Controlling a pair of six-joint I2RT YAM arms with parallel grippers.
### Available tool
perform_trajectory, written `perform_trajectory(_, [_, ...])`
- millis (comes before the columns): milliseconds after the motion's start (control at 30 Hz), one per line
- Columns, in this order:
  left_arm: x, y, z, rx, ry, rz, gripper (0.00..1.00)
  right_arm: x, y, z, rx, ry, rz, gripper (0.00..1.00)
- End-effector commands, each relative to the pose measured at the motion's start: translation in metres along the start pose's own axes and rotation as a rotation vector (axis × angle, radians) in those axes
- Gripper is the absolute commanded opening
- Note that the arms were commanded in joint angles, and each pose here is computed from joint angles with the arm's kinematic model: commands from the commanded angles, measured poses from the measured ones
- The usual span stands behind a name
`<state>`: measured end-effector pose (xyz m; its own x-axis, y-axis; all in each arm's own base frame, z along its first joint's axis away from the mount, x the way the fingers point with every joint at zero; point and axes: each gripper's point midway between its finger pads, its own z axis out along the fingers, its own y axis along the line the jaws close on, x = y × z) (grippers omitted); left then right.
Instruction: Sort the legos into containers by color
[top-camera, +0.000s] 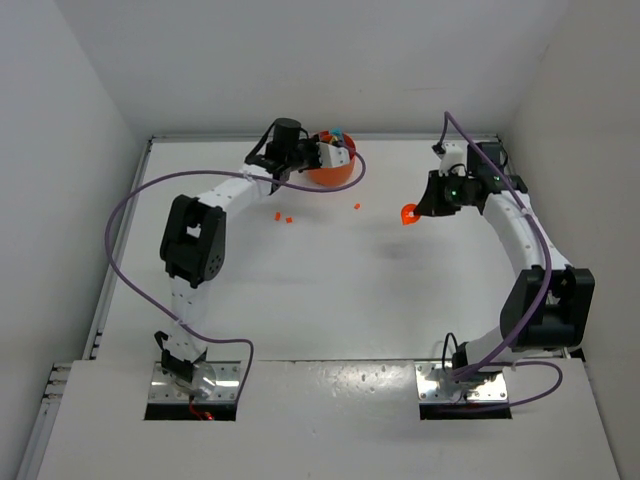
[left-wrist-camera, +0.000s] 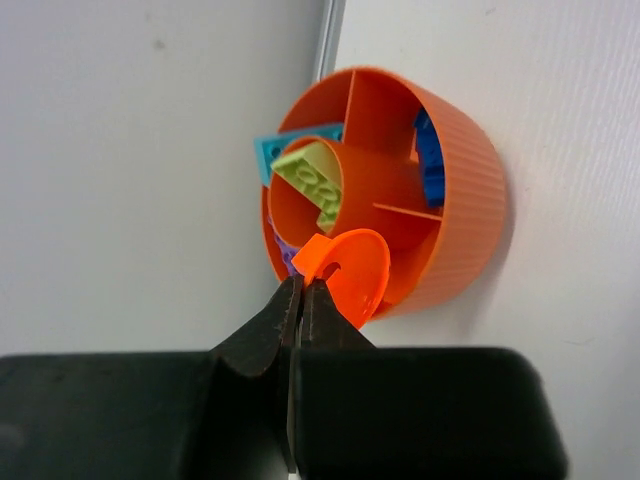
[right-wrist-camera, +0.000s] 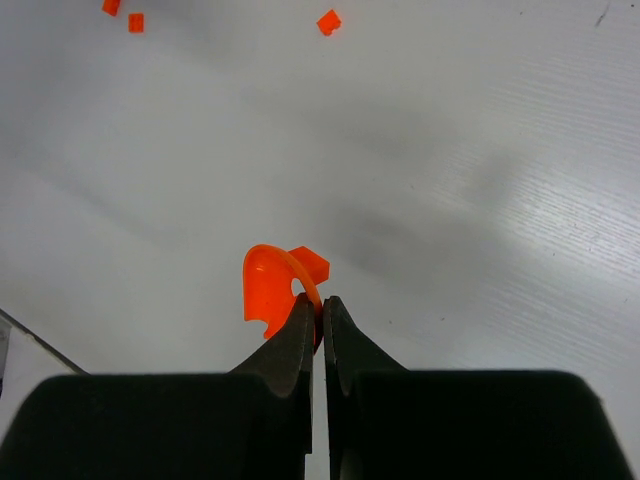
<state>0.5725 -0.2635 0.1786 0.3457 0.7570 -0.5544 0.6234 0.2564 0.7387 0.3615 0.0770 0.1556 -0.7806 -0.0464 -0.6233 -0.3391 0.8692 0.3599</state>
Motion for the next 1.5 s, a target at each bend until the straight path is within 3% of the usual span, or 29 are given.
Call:
perform_trajectory(0, [-0.055, 0.048, -0.021, -0.051, -0.178, 0.184, 0.00, -0.005, 0.002, 0.001, -0.012, -0.033, 0.004, 0.00])
perform_trajectory(167, [-0.054, 0.044, -0.015, -0.029, -0.189, 0.245, 0.00, -0.003, 0.001, 0.002, -0.012, -0.033, 0.004, 0.00])
perform_trajectory(1100, [-0.015, 0.025, 0.020, -0.017, -0.156, 0.211, 0.00, -0.003, 0.001, 0.000, -0.002, -0.048, 0.006, 0.00])
perform_trajectory(1300, [-0.003, 0.028, 0.024, -0.042, -0.133, 0.202, 0.05, 0.000, -0.002, 0.005, -0.003, -0.032, 0.015, 0.00])
perform_trajectory(1467, [-0.002, 0.028, 0.027, -0.051, -0.137, 0.194, 0.17, 0.002, -0.003, 0.007, -0.003, -0.024, 0.020, 0.00])
